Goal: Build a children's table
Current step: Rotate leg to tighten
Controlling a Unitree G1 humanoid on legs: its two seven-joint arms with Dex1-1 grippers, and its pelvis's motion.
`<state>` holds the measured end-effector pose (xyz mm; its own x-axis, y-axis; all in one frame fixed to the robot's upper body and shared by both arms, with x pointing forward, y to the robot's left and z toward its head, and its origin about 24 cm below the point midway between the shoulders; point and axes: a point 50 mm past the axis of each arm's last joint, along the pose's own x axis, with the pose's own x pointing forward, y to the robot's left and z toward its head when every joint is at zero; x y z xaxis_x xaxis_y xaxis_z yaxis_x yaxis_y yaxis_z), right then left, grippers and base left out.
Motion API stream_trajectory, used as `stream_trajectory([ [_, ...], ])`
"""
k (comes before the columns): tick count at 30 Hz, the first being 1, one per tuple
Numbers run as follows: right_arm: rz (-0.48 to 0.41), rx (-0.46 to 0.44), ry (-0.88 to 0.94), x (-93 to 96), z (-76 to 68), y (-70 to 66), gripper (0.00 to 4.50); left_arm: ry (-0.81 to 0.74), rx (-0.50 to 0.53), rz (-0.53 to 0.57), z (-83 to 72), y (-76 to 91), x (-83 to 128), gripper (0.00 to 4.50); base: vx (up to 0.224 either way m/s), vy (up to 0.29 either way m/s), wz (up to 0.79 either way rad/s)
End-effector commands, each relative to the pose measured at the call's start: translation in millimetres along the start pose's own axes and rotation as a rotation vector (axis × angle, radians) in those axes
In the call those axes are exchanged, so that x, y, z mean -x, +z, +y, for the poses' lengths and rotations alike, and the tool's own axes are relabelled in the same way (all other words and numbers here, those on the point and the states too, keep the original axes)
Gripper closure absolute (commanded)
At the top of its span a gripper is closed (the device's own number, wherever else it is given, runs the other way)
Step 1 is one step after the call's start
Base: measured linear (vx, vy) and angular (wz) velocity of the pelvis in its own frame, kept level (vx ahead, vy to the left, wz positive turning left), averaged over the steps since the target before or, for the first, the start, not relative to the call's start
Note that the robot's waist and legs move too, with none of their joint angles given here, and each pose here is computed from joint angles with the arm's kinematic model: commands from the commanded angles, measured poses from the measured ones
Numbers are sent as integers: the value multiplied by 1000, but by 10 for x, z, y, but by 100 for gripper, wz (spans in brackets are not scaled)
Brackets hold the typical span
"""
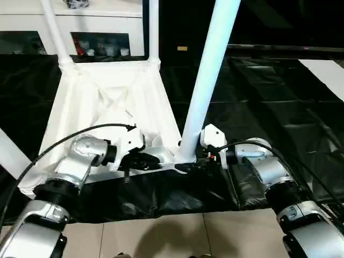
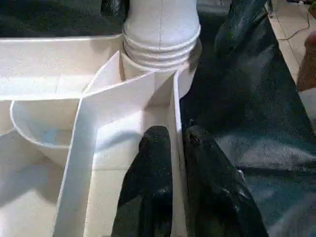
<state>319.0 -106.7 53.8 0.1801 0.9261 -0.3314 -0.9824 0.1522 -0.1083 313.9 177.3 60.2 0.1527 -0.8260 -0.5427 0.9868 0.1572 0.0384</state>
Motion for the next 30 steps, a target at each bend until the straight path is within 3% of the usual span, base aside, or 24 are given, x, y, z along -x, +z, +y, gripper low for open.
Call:
stream_trajectory([
  [1,26,-4,34,-7,32,-51,75,21,-3,31,49,3,94,425,0,0,0],
  [13,23,-9,30,-46,21,-46,75,2,22,52,41,-25,129,439,0,0,0],
  [20,36,-47,29,-78,12,-75,147,-5,10,40,33,-6,100,450,0,0,0],
  [30,48,-38,23,-113,18,-94,208,-6,5,46,21,-20,79,450,0,0,0],
])
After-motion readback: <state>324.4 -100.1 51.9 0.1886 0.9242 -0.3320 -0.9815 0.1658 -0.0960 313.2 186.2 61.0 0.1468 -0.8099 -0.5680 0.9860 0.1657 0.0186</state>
